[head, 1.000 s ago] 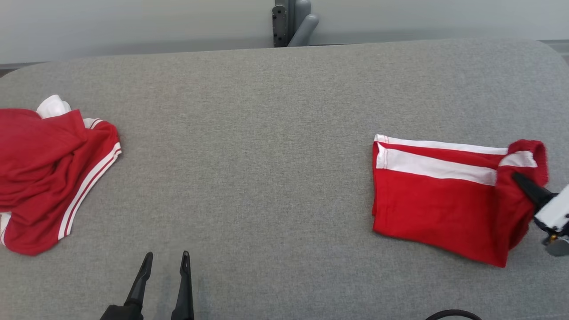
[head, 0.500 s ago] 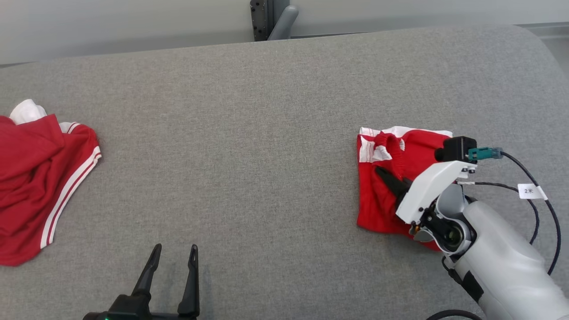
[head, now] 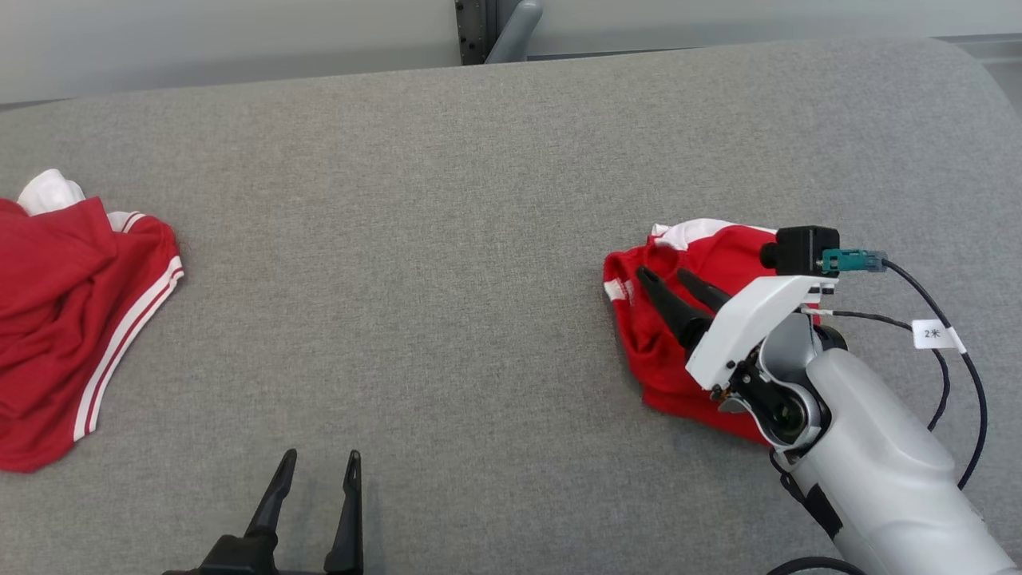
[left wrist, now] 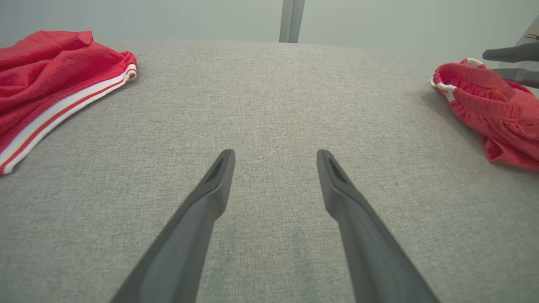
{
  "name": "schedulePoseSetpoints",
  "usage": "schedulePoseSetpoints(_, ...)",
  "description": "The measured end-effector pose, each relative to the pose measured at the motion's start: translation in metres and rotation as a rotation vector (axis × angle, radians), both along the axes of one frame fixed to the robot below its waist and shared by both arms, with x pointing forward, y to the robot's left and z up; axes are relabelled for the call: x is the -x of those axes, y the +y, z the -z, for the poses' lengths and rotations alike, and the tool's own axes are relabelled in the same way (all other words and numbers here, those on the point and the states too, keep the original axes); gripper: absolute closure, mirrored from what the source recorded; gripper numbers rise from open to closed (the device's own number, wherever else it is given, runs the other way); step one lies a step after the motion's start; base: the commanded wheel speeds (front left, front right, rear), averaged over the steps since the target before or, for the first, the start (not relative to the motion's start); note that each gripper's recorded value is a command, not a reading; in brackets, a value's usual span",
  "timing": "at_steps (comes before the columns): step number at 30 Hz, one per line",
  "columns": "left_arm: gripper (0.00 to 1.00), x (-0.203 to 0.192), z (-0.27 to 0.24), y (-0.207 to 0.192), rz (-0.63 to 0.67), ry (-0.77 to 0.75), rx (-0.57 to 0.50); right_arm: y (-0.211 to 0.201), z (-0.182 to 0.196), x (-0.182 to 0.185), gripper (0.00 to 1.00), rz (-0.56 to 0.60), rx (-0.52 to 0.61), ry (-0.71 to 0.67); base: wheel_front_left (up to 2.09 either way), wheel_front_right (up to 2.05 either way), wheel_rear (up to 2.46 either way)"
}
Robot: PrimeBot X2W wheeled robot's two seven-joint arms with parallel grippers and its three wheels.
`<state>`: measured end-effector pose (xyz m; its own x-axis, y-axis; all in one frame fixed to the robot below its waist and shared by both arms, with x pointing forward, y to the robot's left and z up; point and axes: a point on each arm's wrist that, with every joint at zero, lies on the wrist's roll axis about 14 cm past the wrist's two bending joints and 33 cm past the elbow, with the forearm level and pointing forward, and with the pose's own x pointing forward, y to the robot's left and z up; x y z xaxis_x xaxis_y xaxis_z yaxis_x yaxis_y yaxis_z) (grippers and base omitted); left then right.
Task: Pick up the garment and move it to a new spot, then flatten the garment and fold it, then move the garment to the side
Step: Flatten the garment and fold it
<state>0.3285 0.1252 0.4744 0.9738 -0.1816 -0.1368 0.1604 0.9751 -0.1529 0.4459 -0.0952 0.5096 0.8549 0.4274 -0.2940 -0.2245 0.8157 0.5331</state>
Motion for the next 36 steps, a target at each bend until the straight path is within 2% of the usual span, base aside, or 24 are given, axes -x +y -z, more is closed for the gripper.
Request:
schedulePoseSetpoints(4, 0.0, 0.001, -0.002, 0.006, -0.023, -0.004, -0.001, -0.002, -0.03, 0.008, 0.0, 0.005, -0.024, -0.132, 0.0, 0.0, 0.0)
schedulePoseSetpoints(6, 0.0, 0.003, -0.003, 0.01, -0.037, -0.008, -0.001, -0.017, -0.047, 0.014, 0.0, 0.036, -0.014, -0.222, 0.0, 0.0, 0.0)
schedulePoseSetpoints(10, 0.0, 0.008, -0.005, 0.013, -0.056, -0.009, 0.011, -0.075, -0.064, 0.03, 0.0, 0.147, 0.15, -0.372, 0.0, 0.0, 0.0)
schedulePoseSetpoints(12, 0.0, 0.008, -0.006, 0.013, -0.056, -0.011, 0.018, -0.099, -0.068, 0.04, 0.0, 0.23, 0.164, -0.413, 0.0, 0.0, 0.0)
schedulePoseSetpoints(13, 0.0, 0.008, -0.006, 0.013, -0.056, -0.011, 0.018, -0.099, -0.068, 0.04, 0.0, 0.23, 0.164, -0.413, 0.0, 0.0, 0.0)
schedulePoseSetpoints(17, 0.0, 0.009, -0.01, 0.011, -0.061, -0.02, 0.031, -0.14, -0.063, 0.06, 0.0, 0.312, 0.364, -0.498, 0.0, 0.0, 0.0)
schedulePoseSetpoints(20, 0.0, 0.01, -0.014, 0.011, -0.063, -0.032, 0.041, -0.158, -0.049, 0.075, 0.0, 0.333, 0.49, -0.502, 0.0, 0.0, 0.0)
schedulePoseSetpoints(25, 0.0, 0.013, -0.02, 0.014, -0.076, -0.053, 0.043, -0.174, -0.042, 0.093, 0.0, 0.409, 0.547, -0.484, 0.0, 0.0, 0.0)
schedulePoseSetpoints(30, 0.0, 0.02, -0.028, 0.023, -0.106, -0.081, 0.037, -0.18, -0.032, 0.12, 0.0, 0.475, 0.573, -0.449, 0.0, 0.0, 0.0)
schedulePoseSetpoints(36, 0.0, 0.028, -0.029, 0.031, -0.114, -0.088, 0.015, -0.171, -0.03, 0.131, 0.0, 0.476, 0.581, -0.45, 0.0, 0.0, 0.0)
